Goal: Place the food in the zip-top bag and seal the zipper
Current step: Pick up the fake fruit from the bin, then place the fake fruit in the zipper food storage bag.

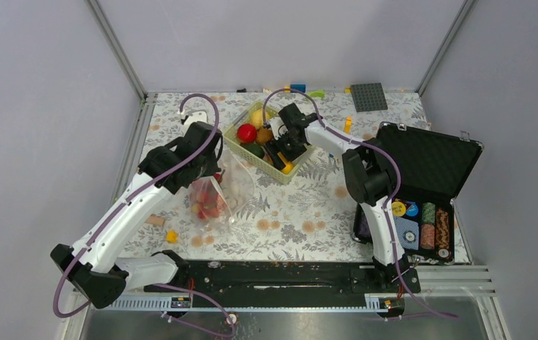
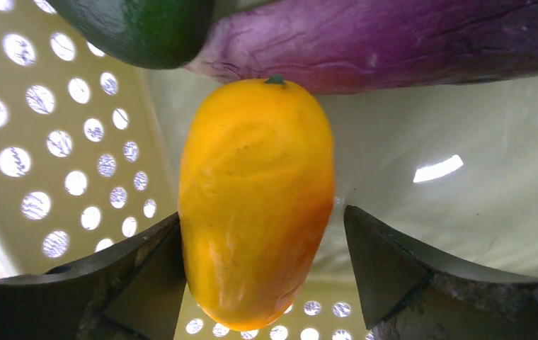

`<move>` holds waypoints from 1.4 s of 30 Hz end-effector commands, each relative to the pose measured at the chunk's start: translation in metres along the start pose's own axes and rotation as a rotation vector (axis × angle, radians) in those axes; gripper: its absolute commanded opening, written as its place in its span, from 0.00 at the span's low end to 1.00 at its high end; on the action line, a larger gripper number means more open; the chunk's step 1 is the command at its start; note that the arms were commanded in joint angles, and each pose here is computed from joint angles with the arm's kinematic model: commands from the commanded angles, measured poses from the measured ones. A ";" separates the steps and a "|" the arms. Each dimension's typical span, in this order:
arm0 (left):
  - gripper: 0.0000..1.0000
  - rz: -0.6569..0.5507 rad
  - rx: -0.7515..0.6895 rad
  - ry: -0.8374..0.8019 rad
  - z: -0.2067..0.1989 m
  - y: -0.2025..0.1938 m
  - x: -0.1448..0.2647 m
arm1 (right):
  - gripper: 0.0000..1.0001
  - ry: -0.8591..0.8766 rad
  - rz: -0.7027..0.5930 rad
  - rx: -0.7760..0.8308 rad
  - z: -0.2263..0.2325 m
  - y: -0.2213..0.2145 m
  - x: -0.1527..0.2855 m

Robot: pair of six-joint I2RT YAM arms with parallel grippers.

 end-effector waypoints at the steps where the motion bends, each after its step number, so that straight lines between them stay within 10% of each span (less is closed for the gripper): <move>1: 0.00 0.010 0.022 -0.010 -0.002 0.017 0.001 | 0.81 -0.073 0.034 0.060 -0.007 0.004 0.008; 13: 0.00 -0.045 0.052 -0.015 0.008 0.037 0.014 | 0.24 -0.050 -0.175 -0.031 0.009 0.040 0.046; 25: 0.00 -0.036 0.067 -0.014 0.010 0.034 0.015 | 0.18 0.000 -0.550 -0.164 0.057 0.053 0.155; 32: 0.00 -0.012 0.060 -0.044 0.005 0.030 0.009 | 0.18 0.433 -0.816 0.035 0.131 0.052 0.213; 42: 0.00 0.009 0.057 -0.081 0.004 0.024 0.009 | 0.18 0.531 -0.978 0.212 0.225 0.064 0.217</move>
Point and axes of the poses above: each gripper's point midway between its finger pads, its own x axis back along the fingers, its own z axis along the line the jaws close on, y = z × x, the point moved 7 cm from there along x, back along the fingers, and after that the axes turned 6 degrees about x, right-handed, at the moved point
